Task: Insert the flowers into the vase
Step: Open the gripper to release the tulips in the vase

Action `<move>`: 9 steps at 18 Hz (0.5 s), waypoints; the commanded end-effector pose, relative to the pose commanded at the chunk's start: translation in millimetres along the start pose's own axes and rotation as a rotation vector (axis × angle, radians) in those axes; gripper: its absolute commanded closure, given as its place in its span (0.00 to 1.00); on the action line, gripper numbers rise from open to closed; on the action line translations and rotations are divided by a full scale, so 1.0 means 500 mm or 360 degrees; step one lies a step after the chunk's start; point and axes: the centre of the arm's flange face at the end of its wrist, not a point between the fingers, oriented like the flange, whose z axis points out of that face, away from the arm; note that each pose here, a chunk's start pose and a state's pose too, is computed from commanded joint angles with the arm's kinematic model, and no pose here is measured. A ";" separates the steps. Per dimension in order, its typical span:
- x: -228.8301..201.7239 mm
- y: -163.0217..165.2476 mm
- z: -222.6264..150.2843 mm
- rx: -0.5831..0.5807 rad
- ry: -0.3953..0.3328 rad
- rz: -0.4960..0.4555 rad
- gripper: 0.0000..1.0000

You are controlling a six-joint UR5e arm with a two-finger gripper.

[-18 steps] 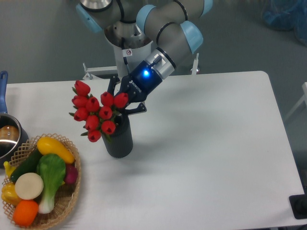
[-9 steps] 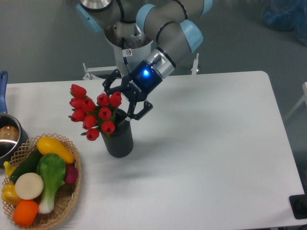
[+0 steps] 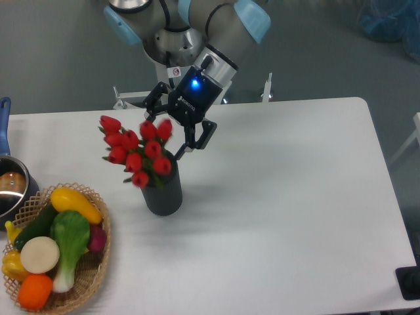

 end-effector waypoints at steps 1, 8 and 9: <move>0.000 0.000 0.000 0.0000 0.0000 0.0000 0.00; 0.028 -0.035 -0.055 -0.0080 -0.0132 0.0092 0.00; 0.034 -0.039 -0.067 -0.0132 -0.0175 0.0109 0.00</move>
